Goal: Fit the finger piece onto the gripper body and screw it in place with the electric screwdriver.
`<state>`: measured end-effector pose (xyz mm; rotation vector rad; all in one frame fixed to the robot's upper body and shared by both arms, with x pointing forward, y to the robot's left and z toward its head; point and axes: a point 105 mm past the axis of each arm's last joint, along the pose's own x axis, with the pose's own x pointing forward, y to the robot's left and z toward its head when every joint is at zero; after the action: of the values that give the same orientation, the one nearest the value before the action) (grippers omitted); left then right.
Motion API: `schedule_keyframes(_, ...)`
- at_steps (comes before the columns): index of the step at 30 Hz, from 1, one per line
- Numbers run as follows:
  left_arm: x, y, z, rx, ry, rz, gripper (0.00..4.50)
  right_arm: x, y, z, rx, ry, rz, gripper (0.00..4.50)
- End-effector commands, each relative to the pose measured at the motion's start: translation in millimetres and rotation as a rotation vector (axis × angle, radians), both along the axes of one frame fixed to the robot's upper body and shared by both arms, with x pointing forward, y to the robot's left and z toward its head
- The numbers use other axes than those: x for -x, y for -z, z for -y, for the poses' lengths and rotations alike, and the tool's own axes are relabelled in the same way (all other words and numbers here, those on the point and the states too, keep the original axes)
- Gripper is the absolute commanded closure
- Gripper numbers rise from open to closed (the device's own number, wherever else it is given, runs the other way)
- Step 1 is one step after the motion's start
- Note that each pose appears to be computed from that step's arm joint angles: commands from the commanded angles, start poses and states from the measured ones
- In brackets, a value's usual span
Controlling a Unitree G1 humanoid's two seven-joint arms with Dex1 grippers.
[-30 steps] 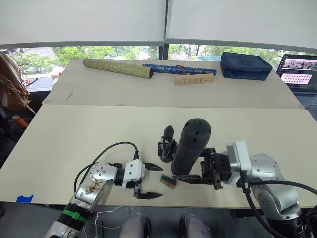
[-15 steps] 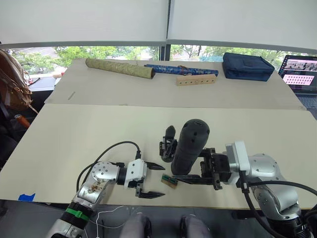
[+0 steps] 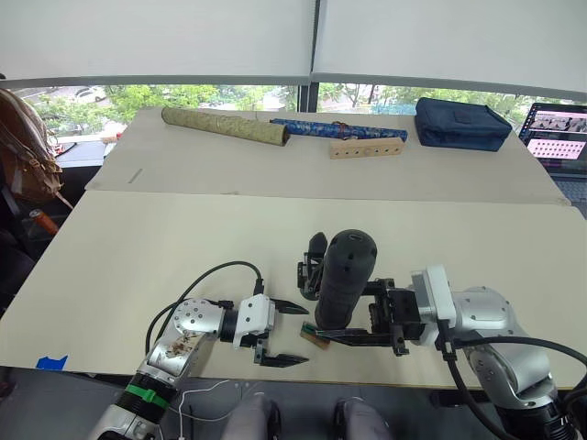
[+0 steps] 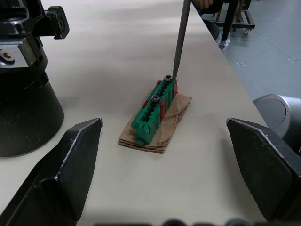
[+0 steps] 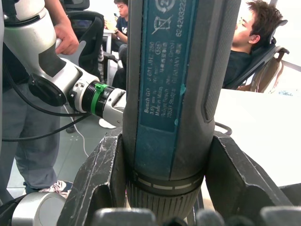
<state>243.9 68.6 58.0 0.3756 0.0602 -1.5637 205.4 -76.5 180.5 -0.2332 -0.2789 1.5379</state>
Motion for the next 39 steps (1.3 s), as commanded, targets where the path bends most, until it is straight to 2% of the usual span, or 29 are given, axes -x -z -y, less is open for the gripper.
schedule_keyframes(1,9.2,19.9,4.8,-0.04,0.017,-0.073,0.0,2.6,-15.6,2.6,-0.046,-0.001,0.078,2.56)
schedule_keyframes(39,6.9,17.2,3.6,-0.045,0.003,-0.088,0.0,1.3,-13.7,7.4,-0.061,0.012,0.045,2.56)
